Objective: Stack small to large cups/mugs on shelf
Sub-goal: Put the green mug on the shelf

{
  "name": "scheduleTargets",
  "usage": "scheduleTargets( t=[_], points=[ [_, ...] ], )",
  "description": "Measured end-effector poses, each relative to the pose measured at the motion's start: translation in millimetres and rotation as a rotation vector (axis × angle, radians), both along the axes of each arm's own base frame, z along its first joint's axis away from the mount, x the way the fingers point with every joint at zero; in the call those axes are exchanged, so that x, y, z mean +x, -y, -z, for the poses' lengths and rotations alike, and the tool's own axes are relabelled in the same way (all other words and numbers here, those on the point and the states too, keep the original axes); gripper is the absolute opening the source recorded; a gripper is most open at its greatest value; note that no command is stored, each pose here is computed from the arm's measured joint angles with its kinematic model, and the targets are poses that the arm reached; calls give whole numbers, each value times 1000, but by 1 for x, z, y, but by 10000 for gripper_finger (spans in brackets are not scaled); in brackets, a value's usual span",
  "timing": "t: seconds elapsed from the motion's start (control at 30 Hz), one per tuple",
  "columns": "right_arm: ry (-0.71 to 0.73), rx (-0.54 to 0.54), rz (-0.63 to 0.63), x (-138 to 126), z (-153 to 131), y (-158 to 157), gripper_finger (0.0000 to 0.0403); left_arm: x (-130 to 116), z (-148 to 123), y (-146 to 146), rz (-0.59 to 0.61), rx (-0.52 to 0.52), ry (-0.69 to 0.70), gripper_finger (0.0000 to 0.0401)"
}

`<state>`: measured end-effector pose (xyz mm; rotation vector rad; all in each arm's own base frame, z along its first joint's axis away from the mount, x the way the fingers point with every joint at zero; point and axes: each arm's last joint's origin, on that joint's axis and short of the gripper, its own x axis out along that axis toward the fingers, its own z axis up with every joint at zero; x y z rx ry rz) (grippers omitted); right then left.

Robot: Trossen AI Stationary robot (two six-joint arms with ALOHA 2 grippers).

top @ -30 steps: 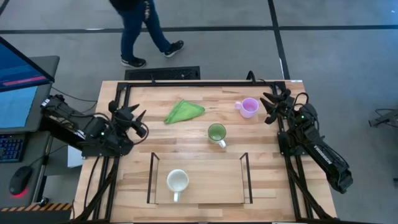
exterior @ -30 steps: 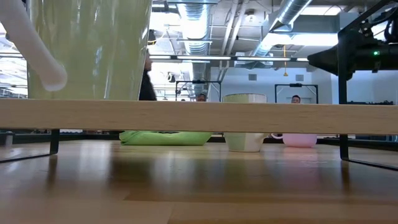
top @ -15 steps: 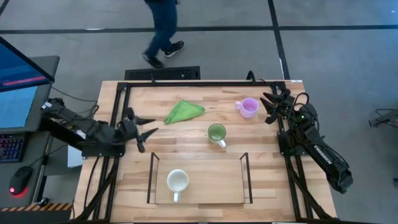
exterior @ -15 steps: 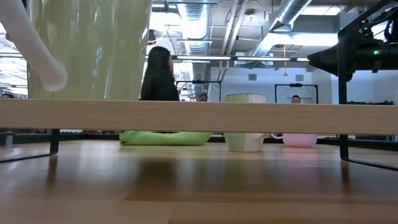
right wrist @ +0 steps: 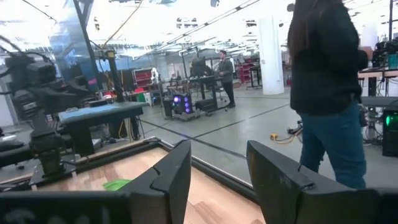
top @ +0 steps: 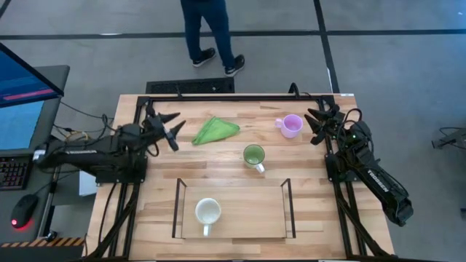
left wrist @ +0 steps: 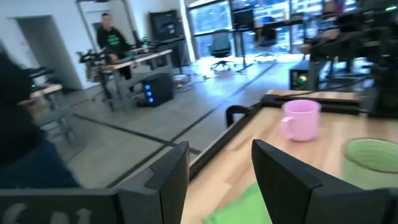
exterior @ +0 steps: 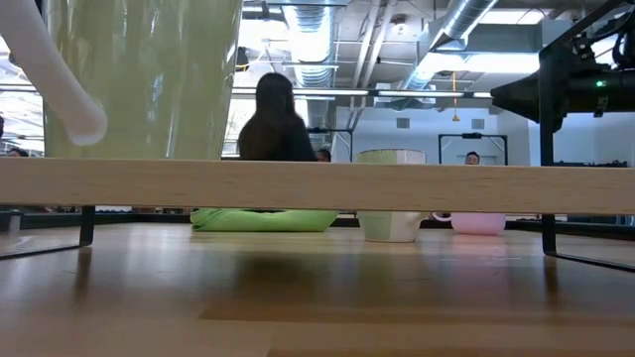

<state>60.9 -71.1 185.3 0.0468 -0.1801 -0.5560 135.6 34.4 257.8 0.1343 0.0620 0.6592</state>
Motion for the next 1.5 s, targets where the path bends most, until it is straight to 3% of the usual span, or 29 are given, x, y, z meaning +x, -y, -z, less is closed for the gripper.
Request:
scheduleTargets(
  t=[0.37, 0.87, 1.5],
  points=[
    [-30, 20, 2, 0, 4, 0, 177, -12, 34, -23, -134, 2, 55, 167],
    [-59, 63, 2, 1, 9, 1, 177, -40, 49, -14, -139, 22, 137, 167],
    [-62, 68, 2, 1, 9, 1, 177, -49, 82, -11, -164, 8, 130, 167]
  ],
)
